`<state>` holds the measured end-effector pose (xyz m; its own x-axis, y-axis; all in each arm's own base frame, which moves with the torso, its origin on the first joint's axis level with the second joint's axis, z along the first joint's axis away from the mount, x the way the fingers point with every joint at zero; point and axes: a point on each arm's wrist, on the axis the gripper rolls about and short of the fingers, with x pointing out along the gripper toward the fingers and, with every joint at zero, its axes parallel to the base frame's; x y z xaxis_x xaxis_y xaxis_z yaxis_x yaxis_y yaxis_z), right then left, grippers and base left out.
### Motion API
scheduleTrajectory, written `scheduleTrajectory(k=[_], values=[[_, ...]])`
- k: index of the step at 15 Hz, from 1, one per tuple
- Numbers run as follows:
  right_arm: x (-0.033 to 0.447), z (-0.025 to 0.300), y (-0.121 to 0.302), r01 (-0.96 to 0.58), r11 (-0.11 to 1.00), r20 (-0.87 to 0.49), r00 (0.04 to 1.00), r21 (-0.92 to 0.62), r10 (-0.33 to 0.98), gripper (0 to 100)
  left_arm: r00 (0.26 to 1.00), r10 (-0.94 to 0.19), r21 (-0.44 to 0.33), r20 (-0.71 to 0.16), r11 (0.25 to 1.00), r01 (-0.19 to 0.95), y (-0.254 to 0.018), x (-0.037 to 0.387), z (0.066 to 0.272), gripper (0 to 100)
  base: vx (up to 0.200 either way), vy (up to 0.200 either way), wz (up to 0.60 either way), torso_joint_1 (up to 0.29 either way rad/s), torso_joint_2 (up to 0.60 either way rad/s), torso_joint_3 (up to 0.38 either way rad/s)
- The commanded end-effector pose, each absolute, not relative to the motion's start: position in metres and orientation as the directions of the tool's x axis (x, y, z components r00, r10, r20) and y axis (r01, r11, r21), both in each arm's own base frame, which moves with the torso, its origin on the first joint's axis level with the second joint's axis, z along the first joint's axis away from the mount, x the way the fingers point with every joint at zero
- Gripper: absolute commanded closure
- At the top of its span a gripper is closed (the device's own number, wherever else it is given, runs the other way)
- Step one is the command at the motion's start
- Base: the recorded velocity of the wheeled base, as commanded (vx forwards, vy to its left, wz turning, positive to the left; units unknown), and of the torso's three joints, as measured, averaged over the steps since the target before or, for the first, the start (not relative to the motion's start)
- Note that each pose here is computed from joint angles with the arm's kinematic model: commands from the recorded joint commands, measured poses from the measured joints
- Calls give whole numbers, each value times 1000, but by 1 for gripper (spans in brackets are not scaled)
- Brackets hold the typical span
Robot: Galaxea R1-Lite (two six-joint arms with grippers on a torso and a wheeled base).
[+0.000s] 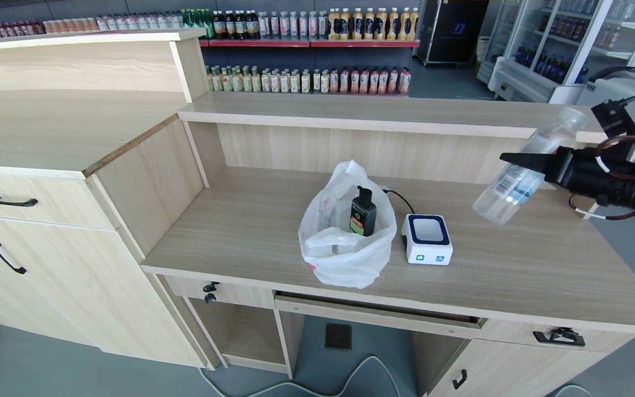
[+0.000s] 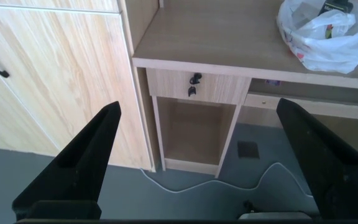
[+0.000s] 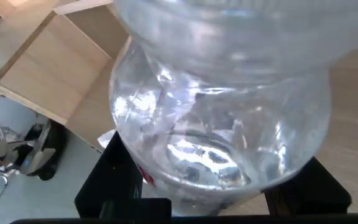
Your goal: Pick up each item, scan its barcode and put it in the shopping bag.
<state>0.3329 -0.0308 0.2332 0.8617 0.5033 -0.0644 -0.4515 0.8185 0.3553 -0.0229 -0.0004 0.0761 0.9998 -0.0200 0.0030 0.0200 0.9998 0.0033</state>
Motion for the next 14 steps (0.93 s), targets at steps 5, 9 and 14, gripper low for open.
scheduleTrajectory(k=[5, 9, 14], values=[[252, 295, 50, -726, 555, 38, 620, 407, 783, 100, 1000, -20, 3, 2, 1000, 20, 0, -23, 76, 0, 0, 0, 0, 0, 0, 0], [207, 312, 71, -817, 426, 87, 493, 388, 866, 100, 1000, -20, 3, 3, 1000, 20, 0, -23, 76, 0, 0, 0, 0, 0, 0, 0], [176, 318, 77, -863, 362, 118, 425, 353, 897, 100, 1000, -20, 3, 2, 1000, 20, 0, -23, 76, 0, 0, 0, 0, 0, 0, 0]])
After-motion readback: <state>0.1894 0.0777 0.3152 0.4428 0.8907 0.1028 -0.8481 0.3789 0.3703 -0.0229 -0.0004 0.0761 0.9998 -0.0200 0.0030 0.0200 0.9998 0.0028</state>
